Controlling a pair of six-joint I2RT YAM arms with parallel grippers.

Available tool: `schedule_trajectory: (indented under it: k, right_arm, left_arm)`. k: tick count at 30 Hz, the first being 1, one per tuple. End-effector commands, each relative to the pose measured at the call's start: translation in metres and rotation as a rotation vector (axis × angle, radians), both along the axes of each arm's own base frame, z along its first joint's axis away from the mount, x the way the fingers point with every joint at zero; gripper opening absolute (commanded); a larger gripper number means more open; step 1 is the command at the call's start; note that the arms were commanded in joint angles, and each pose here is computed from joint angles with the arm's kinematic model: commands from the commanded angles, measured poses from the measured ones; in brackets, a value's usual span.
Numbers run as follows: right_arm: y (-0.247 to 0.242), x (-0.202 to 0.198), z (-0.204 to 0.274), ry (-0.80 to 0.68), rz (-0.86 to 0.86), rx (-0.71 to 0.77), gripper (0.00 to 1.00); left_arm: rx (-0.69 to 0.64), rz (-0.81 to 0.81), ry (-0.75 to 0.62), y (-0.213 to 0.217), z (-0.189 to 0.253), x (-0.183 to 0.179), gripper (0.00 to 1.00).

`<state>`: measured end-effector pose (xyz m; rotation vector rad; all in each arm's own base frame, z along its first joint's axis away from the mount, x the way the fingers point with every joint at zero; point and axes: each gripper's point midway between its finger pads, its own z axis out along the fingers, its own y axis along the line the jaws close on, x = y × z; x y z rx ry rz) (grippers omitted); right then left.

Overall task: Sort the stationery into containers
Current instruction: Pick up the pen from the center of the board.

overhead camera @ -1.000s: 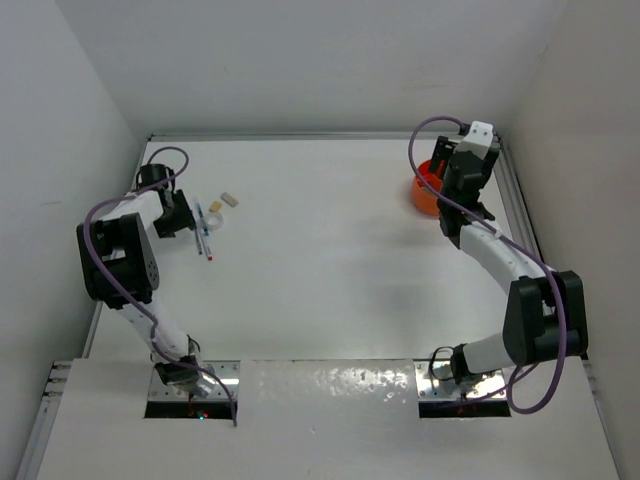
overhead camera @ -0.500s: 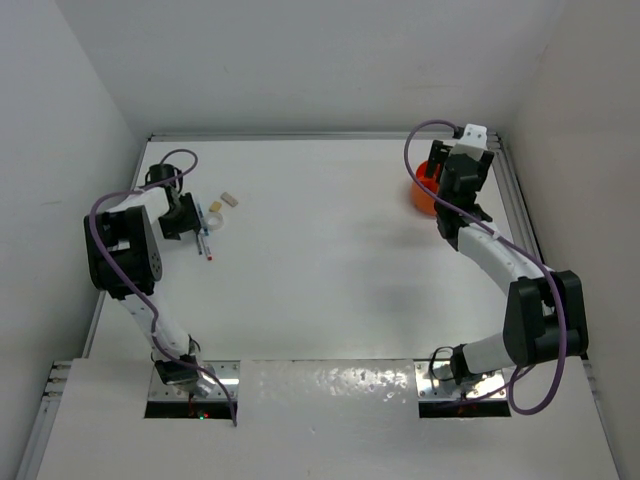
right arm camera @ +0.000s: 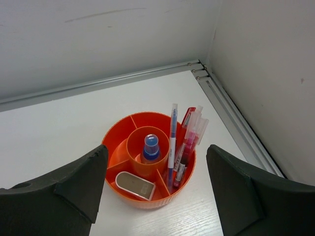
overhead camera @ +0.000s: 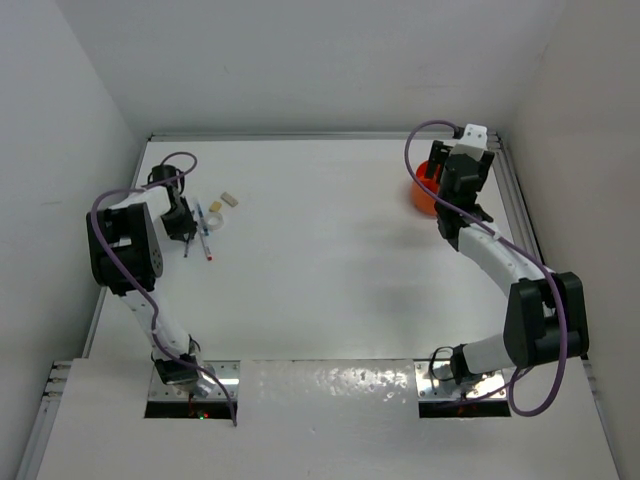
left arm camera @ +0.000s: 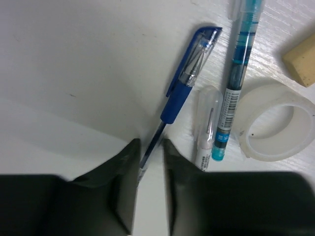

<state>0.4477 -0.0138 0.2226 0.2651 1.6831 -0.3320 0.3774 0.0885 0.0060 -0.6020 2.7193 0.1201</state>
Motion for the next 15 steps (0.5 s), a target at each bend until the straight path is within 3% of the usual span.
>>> schedule_trajectory:
  k: [1,4,8,11,15]
  right_arm:
    - [0.002,-0.001,0.028,-0.069,0.006,0.0,0.79]
    - [0.007,-0.001,0.033,-0.075,0.019,-0.01,0.79]
    - [0.02,0.003,0.039,-0.07,0.076,-0.016,0.79]
    - [0.045,0.01,0.043,-0.049,0.207,0.012,0.79]
    - [0.113,0.015,0.05,0.002,0.528,0.068,0.79]
  left_arm:
    - [-0.02,0.045,0.049,0.001,-0.015,-0.005,0.18]
    - [-0.034,0.094,0.069,0.011,-0.017,-0.011,0.0]
    - [-0.03,0.114,0.052,0.022,-0.006,-0.011,0.0]
    - [-0.001,0.073,-0.034,0.032,0.023,0.004,0.0]
    - [0.087,-0.118,-0.266,0.037,0.101,0.041,0.0]
